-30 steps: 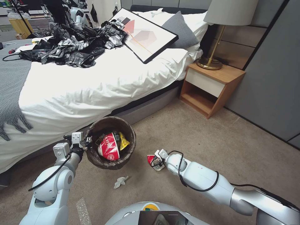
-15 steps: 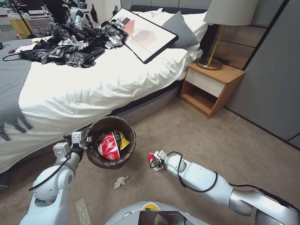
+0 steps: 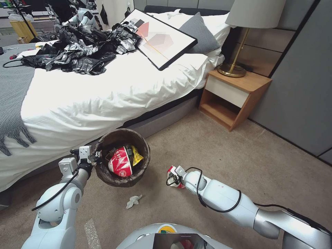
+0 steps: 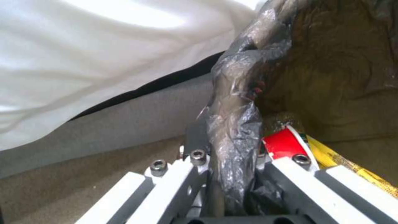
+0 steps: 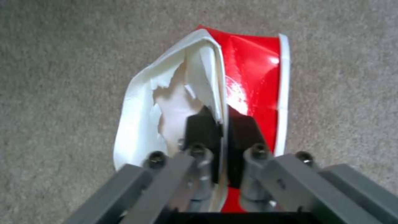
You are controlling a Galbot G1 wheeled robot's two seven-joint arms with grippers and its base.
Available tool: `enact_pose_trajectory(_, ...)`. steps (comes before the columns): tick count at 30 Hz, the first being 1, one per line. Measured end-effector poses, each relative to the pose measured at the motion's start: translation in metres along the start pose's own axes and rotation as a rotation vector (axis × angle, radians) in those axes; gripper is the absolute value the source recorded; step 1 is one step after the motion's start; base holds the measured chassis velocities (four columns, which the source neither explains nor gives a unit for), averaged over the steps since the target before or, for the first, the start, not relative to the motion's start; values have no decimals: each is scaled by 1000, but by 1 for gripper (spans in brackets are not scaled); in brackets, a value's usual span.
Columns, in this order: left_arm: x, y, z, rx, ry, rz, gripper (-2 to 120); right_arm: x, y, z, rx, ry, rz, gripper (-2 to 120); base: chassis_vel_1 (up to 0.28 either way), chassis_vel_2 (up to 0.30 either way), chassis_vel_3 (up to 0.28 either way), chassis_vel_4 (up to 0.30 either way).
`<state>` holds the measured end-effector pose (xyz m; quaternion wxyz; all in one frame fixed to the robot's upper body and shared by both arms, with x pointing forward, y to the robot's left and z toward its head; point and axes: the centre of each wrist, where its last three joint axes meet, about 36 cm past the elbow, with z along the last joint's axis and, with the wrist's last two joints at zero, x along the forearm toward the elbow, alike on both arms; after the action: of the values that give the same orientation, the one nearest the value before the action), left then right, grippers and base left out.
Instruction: Pick up the trash bin, then pick up the garbage from the floor and place it into the trash bin.
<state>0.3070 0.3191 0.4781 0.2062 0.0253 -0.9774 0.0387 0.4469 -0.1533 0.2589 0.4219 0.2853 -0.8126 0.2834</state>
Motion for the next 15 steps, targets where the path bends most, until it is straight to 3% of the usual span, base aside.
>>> enact_pose_trajectory(15, 1, 0, -1, 0, 0, -1, 0, 5, -11, 1, -8, -7, 17, 0, 0, 0, 0, 0)
